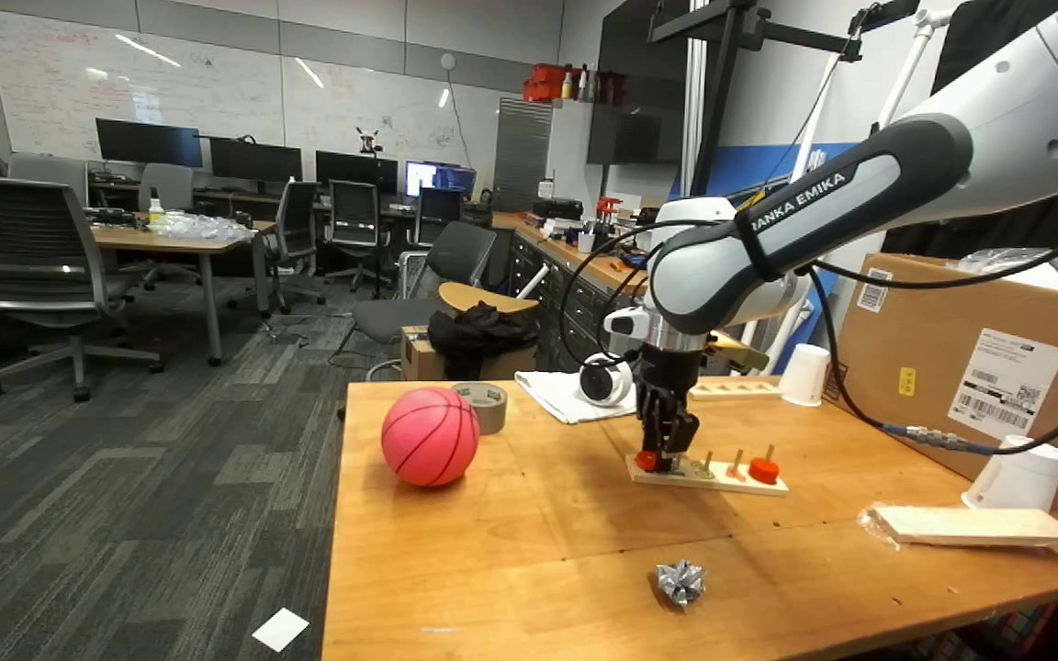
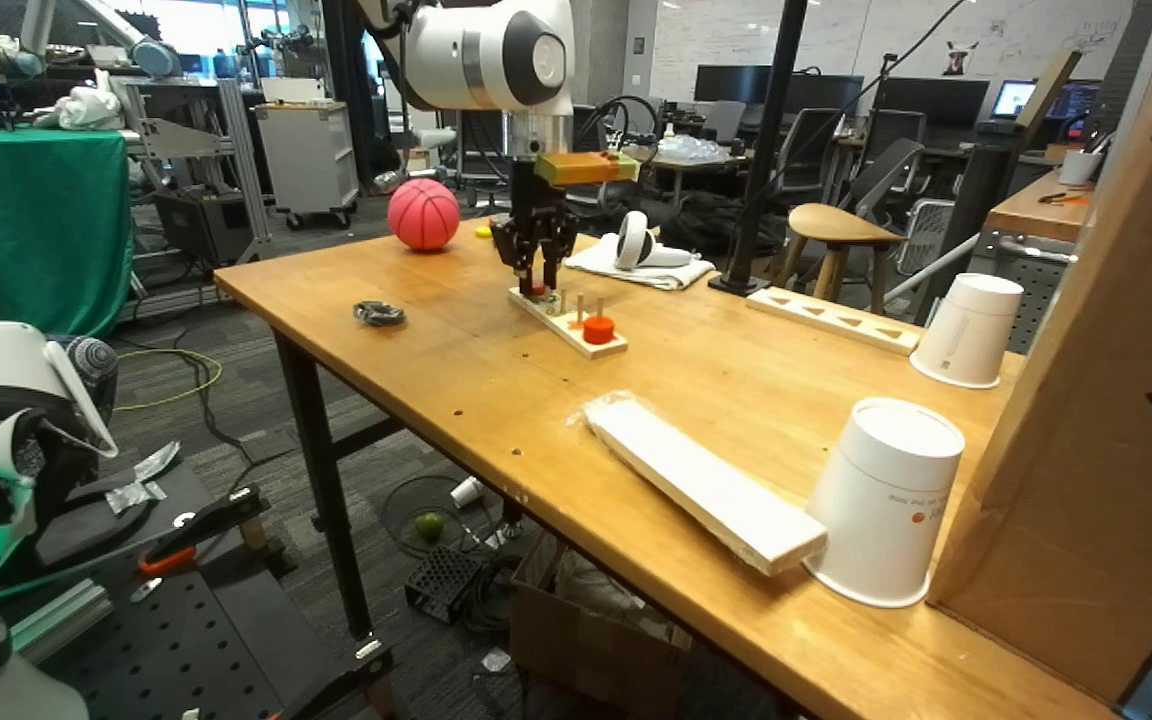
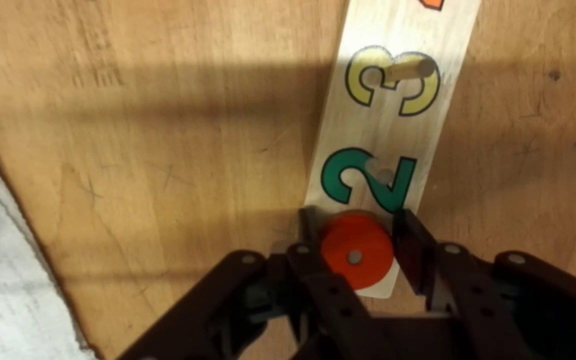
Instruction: Put both right and left blocks on the first right position
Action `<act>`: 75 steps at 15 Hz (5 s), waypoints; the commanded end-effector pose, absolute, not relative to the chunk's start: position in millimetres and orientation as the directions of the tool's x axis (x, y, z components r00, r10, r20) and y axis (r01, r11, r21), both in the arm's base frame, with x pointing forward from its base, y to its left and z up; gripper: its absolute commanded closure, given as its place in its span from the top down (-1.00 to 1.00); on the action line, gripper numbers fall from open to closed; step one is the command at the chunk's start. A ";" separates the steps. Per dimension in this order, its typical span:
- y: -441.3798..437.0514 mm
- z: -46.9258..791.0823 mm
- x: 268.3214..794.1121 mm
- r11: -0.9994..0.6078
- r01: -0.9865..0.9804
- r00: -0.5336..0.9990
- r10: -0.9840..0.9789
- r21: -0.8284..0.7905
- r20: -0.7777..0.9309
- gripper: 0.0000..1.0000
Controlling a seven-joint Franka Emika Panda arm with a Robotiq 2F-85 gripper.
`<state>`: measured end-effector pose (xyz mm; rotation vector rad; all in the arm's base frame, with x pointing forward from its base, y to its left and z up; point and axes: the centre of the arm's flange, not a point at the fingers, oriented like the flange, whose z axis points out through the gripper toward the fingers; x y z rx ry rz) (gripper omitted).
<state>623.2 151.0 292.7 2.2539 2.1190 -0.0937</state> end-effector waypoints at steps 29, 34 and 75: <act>-7.2 359.7 585.6 -0.394 0.919 0.381 0.894 -0.008 -0.234 -0.52; -7.9 347.6 582.8 -0.405 0.913 0.388 0.895 -0.040 -0.222 -0.52; -7.7 338.9 588.6 -0.396 0.917 0.377 0.898 -0.044 -0.229 -0.52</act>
